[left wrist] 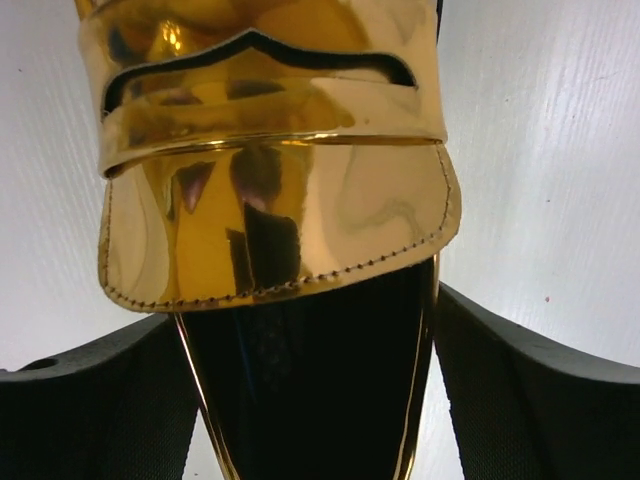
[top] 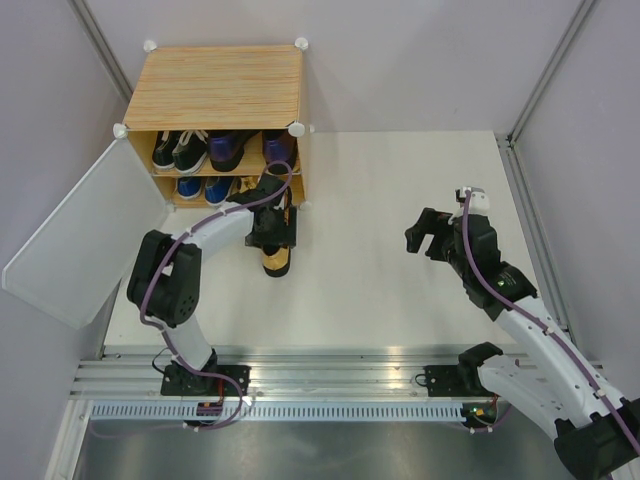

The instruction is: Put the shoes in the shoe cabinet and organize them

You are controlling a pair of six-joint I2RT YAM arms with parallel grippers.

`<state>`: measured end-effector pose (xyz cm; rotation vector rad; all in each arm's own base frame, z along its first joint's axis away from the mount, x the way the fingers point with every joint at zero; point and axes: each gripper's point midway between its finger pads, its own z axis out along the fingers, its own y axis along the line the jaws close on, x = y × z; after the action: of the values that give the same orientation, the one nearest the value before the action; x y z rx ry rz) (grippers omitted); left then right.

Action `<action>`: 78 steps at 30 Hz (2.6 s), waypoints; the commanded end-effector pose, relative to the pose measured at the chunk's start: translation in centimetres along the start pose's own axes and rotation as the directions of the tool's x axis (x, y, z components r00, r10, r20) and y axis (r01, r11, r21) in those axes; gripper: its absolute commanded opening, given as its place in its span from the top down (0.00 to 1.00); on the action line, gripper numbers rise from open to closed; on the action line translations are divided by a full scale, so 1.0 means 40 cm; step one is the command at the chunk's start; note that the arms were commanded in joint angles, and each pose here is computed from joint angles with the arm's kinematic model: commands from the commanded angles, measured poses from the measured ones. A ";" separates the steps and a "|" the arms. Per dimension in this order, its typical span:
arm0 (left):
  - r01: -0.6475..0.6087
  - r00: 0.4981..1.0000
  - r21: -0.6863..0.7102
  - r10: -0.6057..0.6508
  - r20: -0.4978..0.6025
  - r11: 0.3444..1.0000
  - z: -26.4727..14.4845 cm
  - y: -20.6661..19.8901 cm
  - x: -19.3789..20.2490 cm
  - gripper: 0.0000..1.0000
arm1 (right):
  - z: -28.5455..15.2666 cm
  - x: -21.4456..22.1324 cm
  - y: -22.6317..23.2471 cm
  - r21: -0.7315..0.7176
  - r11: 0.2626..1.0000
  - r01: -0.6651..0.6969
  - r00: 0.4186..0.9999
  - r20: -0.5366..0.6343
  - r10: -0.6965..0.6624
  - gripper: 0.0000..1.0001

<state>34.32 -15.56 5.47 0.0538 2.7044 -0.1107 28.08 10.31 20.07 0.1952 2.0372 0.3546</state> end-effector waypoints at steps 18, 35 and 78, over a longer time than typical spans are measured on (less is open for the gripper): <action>-0.017 1.000 -0.040 0.018 0.022 0.999 0.062 -0.020 0.051 0.80 | -0.029 -0.044 0.014 -0.038 0.999 -0.005 0.997 0.071 0.007 0.02; 0.003 0.948 -0.084 0.024 0.318 0.996 0.018 0.016 -0.055 0.98 | -0.022 -0.031 0.032 -0.073 0.997 0.007 0.999 0.041 -0.004 0.02; -0.053 0.841 -0.142 0.121 0.527 0.988 -0.027 -0.002 -0.402 0.97 | 0.007 -0.015 0.024 -0.046 0.999 0.022 1.000 0.012 -0.021 0.02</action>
<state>43.81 -15.24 8.27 0.1272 2.3306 0.0898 28.06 10.98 19.81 0.1565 2.0523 0.3811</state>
